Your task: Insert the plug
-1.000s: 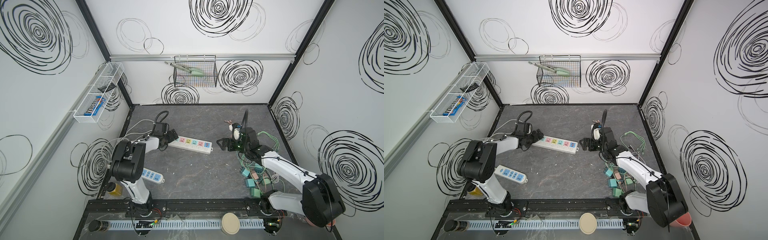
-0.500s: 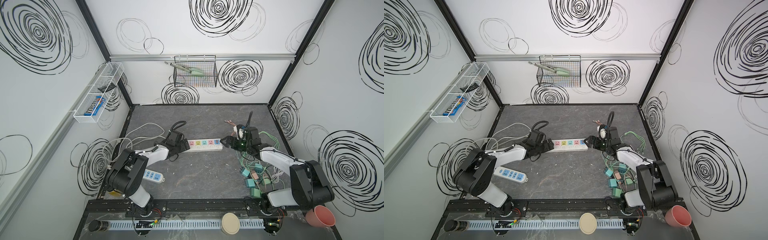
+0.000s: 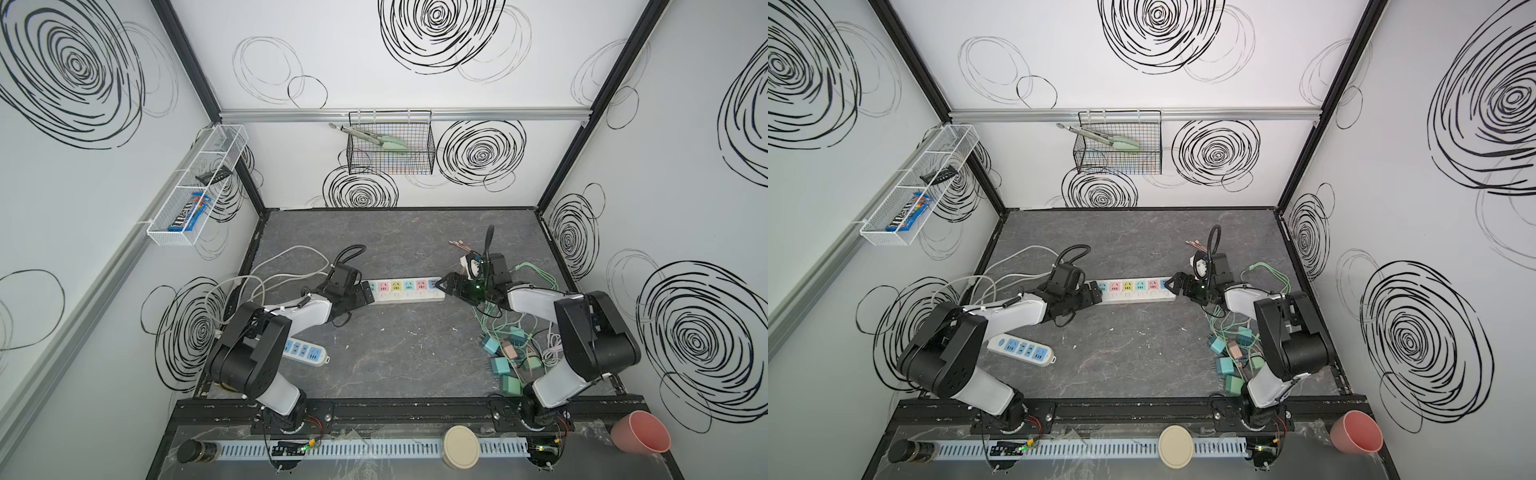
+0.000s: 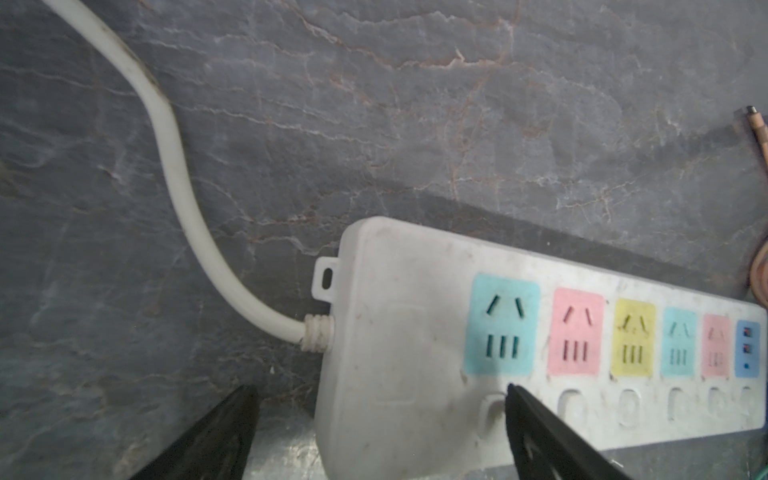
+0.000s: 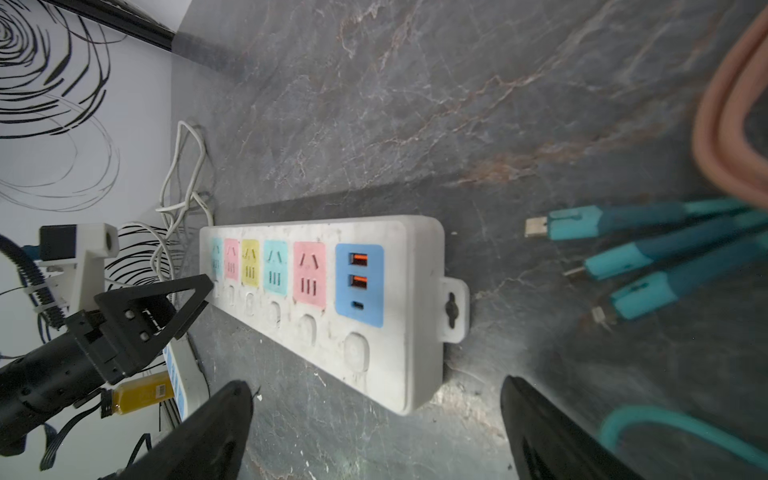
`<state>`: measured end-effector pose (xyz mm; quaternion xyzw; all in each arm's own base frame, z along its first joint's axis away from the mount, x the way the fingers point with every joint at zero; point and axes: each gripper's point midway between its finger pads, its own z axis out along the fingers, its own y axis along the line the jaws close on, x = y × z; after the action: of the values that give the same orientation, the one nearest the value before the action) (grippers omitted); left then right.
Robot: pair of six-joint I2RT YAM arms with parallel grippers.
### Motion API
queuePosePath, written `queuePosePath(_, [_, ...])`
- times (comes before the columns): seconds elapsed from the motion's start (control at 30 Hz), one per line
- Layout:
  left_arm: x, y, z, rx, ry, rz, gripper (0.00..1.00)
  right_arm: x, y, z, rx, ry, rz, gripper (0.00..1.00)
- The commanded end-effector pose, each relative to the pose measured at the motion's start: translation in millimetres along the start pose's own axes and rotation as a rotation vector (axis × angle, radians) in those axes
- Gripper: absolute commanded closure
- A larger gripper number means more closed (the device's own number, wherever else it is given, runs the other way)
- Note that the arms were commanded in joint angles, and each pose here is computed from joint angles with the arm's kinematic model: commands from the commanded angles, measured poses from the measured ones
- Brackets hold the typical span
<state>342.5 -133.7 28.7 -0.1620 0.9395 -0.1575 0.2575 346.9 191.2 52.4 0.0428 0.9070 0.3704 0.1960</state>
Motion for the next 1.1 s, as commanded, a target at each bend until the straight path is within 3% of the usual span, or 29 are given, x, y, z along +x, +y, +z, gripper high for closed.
queuePosePath(0.0, [-14, -7, 7, 0.022, -0.009, 0.034, 0.04, -3, 10, 15, -0.013, 0.031, -0.030, 0.03])
queuePosePath(0.33, [-45, -52, 39, 0.106, 0.032, 0.097, 0.04, -26, 14, 37, -0.007, 0.024, -0.021, 0.03])
queuePosePath(0.63, [-66, -52, 58, 0.053, 0.028, 0.111, 0.04, -46, 4, 43, 0.031, 0.004, -0.013, 0.03])
queuePosePath(0.83, [-71, -50, 36, 0.042, -0.002, 0.121, 0.04, -49, 8, 22, 0.056, -0.026, -0.045, 0.03])
queuePosePath(1.07, [-71, -38, -17, -0.006, -0.093, 0.134, 0.04, -46, 8, -25, 0.137, -0.117, -0.076, 0.03])
